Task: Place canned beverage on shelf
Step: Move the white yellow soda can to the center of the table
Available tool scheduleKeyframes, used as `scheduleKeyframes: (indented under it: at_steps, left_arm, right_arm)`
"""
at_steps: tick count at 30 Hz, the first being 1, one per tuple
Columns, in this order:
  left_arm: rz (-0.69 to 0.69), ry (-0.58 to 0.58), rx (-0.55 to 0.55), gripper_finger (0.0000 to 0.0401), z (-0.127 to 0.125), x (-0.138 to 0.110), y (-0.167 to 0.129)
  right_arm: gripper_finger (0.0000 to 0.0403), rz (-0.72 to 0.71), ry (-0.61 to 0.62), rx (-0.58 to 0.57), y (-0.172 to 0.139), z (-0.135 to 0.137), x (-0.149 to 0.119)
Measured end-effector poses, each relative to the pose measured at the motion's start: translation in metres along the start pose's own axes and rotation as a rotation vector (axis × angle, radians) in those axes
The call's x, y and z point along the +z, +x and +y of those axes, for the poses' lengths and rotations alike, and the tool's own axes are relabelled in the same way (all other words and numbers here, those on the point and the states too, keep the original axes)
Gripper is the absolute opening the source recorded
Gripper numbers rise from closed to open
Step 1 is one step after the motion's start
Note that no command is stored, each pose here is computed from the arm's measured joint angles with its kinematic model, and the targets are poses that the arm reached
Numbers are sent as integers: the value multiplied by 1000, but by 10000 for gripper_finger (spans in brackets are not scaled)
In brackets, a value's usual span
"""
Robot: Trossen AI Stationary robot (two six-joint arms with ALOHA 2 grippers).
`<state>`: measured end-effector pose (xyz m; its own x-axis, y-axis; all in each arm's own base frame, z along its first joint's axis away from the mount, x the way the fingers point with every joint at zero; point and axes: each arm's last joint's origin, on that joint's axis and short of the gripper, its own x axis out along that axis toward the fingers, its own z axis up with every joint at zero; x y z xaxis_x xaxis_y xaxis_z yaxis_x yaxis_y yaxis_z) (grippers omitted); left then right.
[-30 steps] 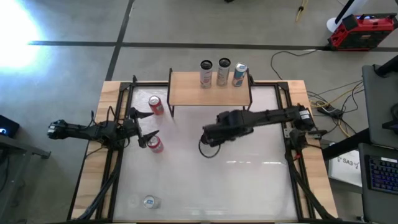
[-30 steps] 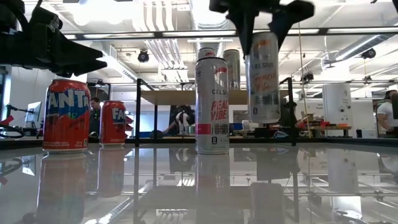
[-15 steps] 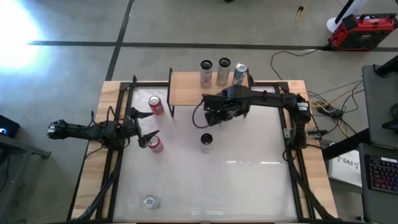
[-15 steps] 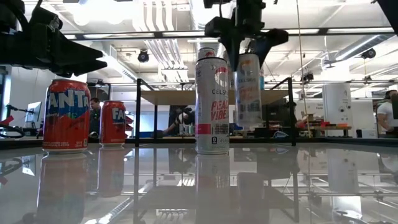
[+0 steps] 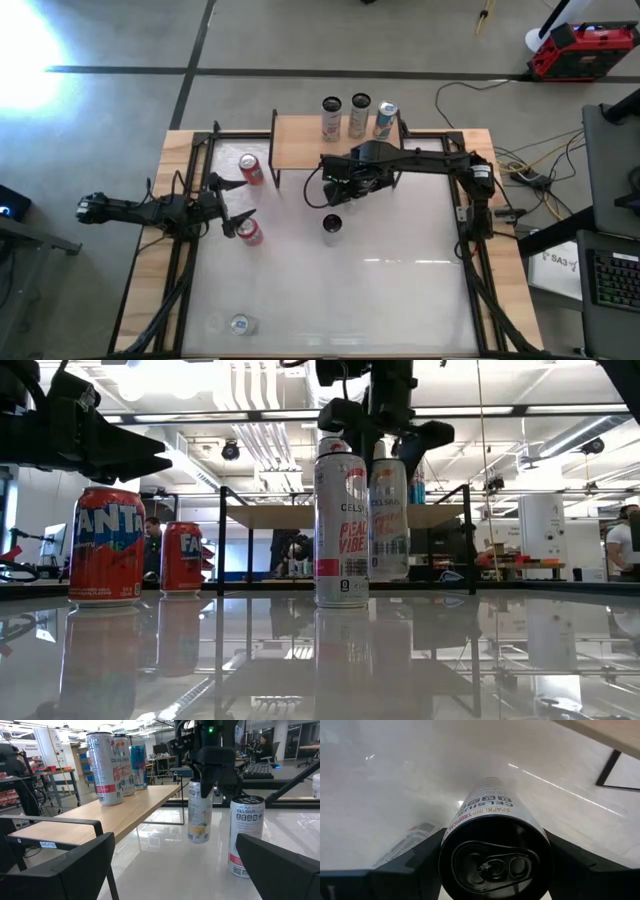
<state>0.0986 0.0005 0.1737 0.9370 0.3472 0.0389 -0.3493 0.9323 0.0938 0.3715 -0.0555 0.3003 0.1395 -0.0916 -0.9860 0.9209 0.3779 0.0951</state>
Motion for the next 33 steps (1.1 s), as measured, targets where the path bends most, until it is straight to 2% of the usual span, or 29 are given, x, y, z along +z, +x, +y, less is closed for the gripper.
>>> scheduleKeyframes:
  at_steps: [8, 18, 26, 33]
  left_arm:
    - [0, 0, 0, 400, 0, 0, 0]
    - [0, 0, 0, 400, 0, 0, 0]
    - [0, 0, 0, 400, 0, 0, 0]
    - [0, 0, 0, 400, 0, 0, 0]
  right_arm:
    - [253, 5, 3, -7, 8, 0, -1]
    - [253, 19, -4, 53, 13, 5, 0]
    - [254, 26, -13, 55, 14, 6, -3]
    - [270, 22, -19, 70, 15, 8, -4]
